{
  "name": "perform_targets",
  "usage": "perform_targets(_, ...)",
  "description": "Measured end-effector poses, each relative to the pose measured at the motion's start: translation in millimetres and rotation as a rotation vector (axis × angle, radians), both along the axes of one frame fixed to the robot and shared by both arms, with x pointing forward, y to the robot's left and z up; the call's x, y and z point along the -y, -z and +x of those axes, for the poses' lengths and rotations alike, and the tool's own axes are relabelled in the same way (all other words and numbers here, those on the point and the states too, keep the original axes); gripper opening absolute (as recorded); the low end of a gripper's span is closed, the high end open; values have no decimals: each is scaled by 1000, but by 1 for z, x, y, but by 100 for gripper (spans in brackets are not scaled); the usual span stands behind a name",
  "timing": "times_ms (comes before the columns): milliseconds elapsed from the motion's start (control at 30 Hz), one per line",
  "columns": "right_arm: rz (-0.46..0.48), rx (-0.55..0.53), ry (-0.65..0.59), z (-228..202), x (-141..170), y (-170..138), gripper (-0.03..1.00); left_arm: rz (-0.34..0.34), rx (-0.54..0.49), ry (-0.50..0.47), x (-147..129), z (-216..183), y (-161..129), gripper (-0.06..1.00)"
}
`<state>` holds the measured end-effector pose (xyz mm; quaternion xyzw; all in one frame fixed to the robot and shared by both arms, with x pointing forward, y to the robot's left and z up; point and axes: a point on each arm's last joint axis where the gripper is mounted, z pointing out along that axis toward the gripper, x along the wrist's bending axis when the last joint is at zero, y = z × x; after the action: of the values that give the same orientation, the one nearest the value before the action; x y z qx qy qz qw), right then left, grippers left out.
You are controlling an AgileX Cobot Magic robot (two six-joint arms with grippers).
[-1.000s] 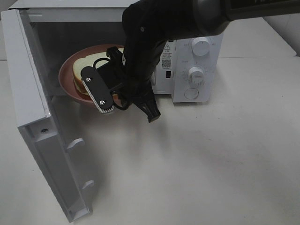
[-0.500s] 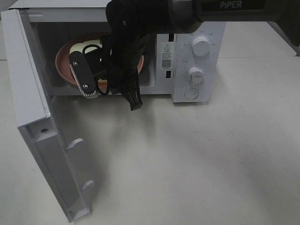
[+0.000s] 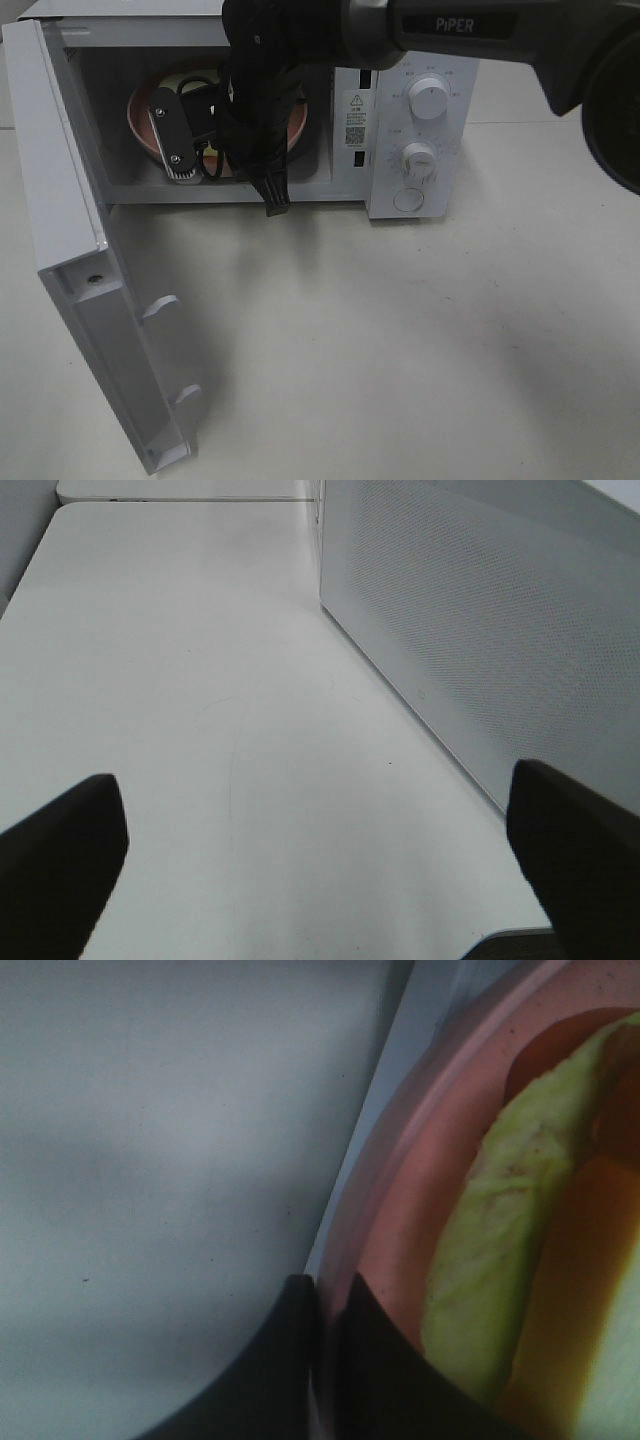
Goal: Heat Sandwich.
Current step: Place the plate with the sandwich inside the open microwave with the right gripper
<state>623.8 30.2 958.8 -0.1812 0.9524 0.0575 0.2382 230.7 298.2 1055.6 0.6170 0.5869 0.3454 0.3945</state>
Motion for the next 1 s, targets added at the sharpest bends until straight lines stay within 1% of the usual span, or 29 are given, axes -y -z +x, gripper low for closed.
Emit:
perform_targets(300, 11, 7, 45, 23, 7, 12, 5, 0, 0, 0, 0, 0, 0, 97)
perform_targets(433, 18, 17, 47, 29, 4, 15, 5, 0, 0, 0, 0, 0, 0, 97)
perform_targets(733, 23, 22, 43, 34, 0, 24, 5, 0, 0, 0, 0, 0, 0, 97)
perform_targets(1000, 43, 52, 25, 36, -3, 23, 6, 0, 0, 0, 0, 0, 0, 97)
